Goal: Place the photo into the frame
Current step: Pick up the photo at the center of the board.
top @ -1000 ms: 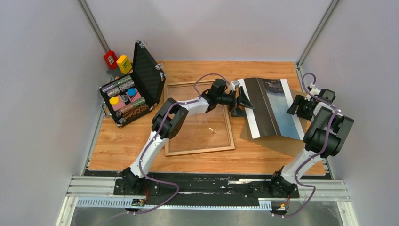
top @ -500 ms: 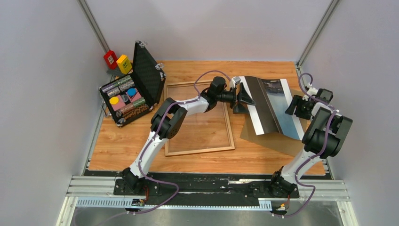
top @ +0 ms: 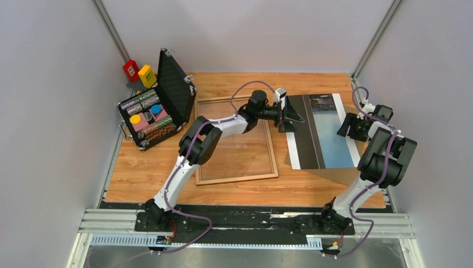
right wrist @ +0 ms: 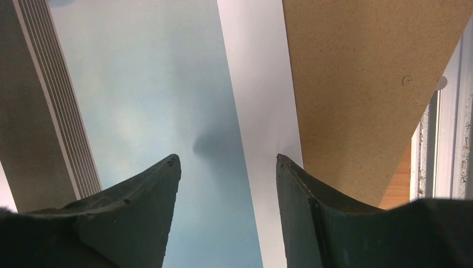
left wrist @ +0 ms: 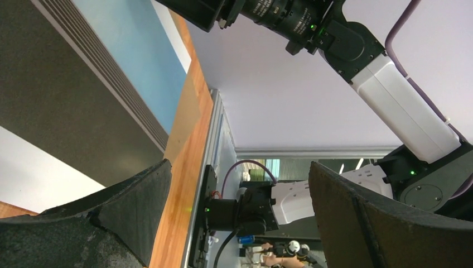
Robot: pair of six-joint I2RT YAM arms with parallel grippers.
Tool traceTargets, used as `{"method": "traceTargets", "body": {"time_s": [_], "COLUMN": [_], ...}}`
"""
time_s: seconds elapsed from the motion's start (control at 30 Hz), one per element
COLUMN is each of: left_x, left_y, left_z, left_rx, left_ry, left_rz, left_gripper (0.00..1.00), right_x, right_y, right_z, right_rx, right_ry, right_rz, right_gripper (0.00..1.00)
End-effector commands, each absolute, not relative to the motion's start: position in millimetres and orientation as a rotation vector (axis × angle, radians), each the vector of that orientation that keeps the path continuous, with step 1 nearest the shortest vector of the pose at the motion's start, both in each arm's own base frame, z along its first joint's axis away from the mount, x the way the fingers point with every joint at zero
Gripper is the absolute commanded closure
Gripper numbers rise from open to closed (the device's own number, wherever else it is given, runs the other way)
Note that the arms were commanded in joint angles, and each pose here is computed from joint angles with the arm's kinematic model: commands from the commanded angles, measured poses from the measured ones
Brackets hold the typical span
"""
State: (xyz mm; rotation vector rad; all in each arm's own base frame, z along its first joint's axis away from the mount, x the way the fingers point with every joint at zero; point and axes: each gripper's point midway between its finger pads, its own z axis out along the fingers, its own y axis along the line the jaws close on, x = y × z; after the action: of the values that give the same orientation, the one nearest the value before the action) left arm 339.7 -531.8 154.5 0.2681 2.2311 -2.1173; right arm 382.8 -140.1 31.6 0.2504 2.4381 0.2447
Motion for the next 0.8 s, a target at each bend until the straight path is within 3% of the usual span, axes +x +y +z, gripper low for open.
{"method": "traceTargets", "body": {"time_s": [0.0,0.13,0.3,0.5,0.77], "left_x": [334.3,334.6,339.1,350.2,352.5], "left_y": [-536.9,-537.0,-521.9,-501.3,-495.8], "left_z": [187.1,171.5,121.0,91.8,75.9], "left_rx": [0.375,0.371,0.386,0.37,0.377], "left_ry": [2.109,2.179,2.45,2.568,2.615], "left_rz": [-2.158,-2.103,-1.734,-1.407,-1.285], "left_gripper": [0.0,0.0,0.0,0.0,0.0], "right_x": [354.6,353.7,356.7,361.1,359.9], "right_y": [-95.7,-96.0,-99.6,-102.7,-102.4], "right_z": [10.1,9.7,12.3,19.8,18.7], "right_rx": [0.259,0.254,0.256,0.254,0.261], "right_ry": [2.548,2.551,2.547,2.53,2.533], "right_rz": [0.438,0.43,0.408,0.388,0.389], "right_gripper": [0.39,0.39,0.39,0.38,0.38]}}
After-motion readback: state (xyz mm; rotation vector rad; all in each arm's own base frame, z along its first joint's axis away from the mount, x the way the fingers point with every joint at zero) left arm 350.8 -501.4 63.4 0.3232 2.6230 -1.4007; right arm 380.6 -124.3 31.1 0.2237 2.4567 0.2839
